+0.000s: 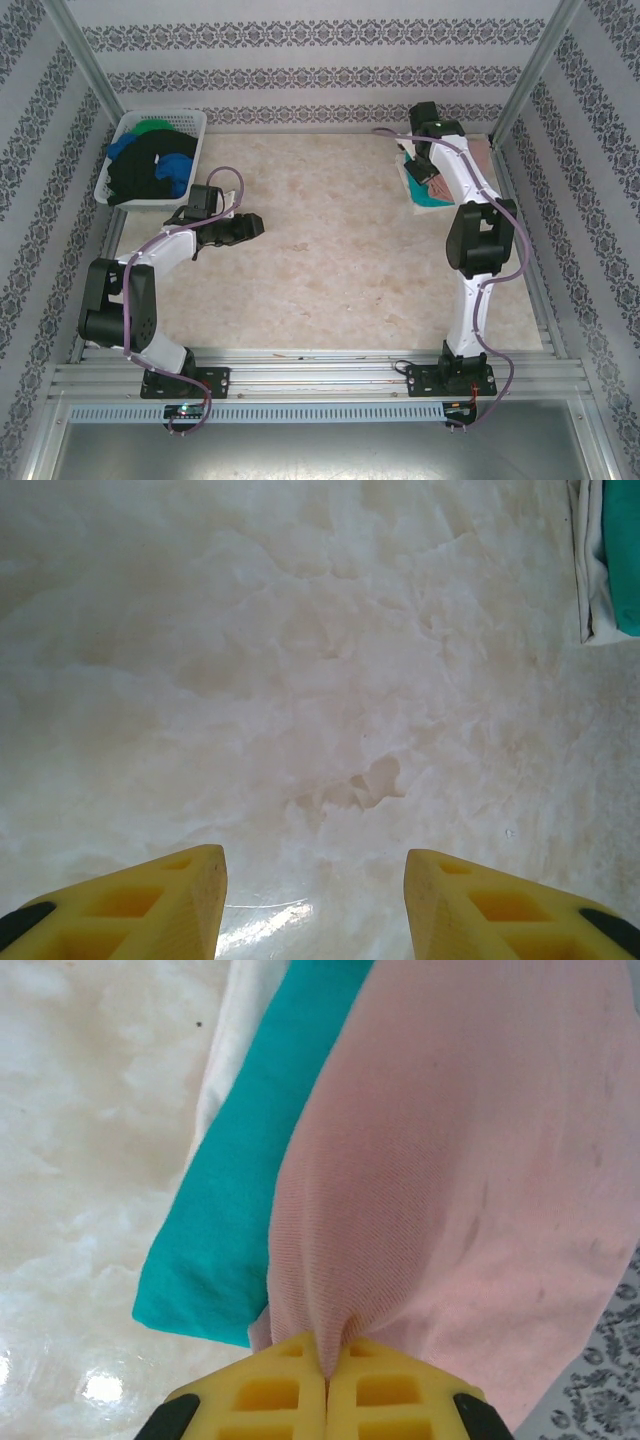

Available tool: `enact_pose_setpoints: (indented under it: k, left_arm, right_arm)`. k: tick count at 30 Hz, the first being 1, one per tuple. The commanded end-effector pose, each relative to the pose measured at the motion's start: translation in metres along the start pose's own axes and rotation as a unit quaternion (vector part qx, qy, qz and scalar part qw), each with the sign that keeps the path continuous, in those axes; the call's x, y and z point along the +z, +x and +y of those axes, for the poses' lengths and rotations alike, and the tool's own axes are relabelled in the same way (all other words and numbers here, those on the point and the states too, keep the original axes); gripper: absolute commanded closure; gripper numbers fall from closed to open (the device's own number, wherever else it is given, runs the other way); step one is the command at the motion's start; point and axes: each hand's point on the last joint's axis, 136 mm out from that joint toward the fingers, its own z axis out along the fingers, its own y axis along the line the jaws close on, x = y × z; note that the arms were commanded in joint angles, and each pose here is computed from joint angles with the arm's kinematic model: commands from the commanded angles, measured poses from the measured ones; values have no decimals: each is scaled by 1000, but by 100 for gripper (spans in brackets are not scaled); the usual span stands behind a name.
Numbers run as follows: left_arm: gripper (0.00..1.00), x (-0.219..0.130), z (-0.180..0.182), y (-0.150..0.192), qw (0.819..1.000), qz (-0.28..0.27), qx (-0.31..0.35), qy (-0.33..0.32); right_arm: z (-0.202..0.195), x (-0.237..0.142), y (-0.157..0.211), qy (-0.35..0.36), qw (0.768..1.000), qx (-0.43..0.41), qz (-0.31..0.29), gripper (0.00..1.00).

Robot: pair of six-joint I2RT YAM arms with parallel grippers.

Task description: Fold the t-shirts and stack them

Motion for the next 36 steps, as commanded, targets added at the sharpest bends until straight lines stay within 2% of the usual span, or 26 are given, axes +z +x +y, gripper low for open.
enact_pose_setpoints:
  k: [1, 9, 12, 16, 17, 19, 21, 25, 27, 28, 31, 33, 36]
  left_arm:
    - [50, 1, -2, -8, 1000, -9, 5, 15]
    - [50, 2, 1, -7, 1000, -16, 5, 18]
    - [51, 4, 1, -7, 1000, -6, 3, 20]
    - [51, 2, -1, -9, 1000, -6, 5, 20]
    - [51, 1, -1, -9, 1000, -9, 6, 19]
    - [51, 0, -1, -10, 1000, -14, 5, 16]
    - [51, 1, 1, -9, 1000, -10, 2, 12]
    - [51, -1, 3, -8, 1000, -8, 1, 4]
    - [51, -3, 4, -8, 1000, -11, 2, -1]
    - [51, -3, 4, -9, 1000, -12, 2, -4]
    - [51, -5, 3, -12, 1000, -17, 2, -5]
    - [51, -5, 2, -14, 1000, -16, 4, -6]
    - [51, -6, 2, -15, 1000, -14, 6, -7]
  right_arm:
    - [1, -27, -7, 25, 998, -62, -4, 94]
    - [63, 12, 23, -83, 995, -51, 3, 92]
    - [67, 30, 33, -90, 995, -33, 8, 88]
    - [55, 40, 39, -85, 996, -12, 19, 80]
    - [52, 41, 38, -86, 996, -4, 19, 71]
    - [51, 34, 38, -103, 995, 8, 19, 61]
    - [49, 14, 32, -114, 993, 25, 1, 57]
    - [38, -39, 11, -115, 986, 75, -90, 45]
    - [19, -56, -1, -97, 973, 149, -145, 28]
    - [14, -57, -4, -100, 965, 183, -161, 25]
    - [-12, -40, -13, -83, 934, 298, -179, 23]
    - [-31, -17, -13, -54, 917, 365, -150, 29]
    - [-41, 13, -19, -51, 903, 412, -112, 29]
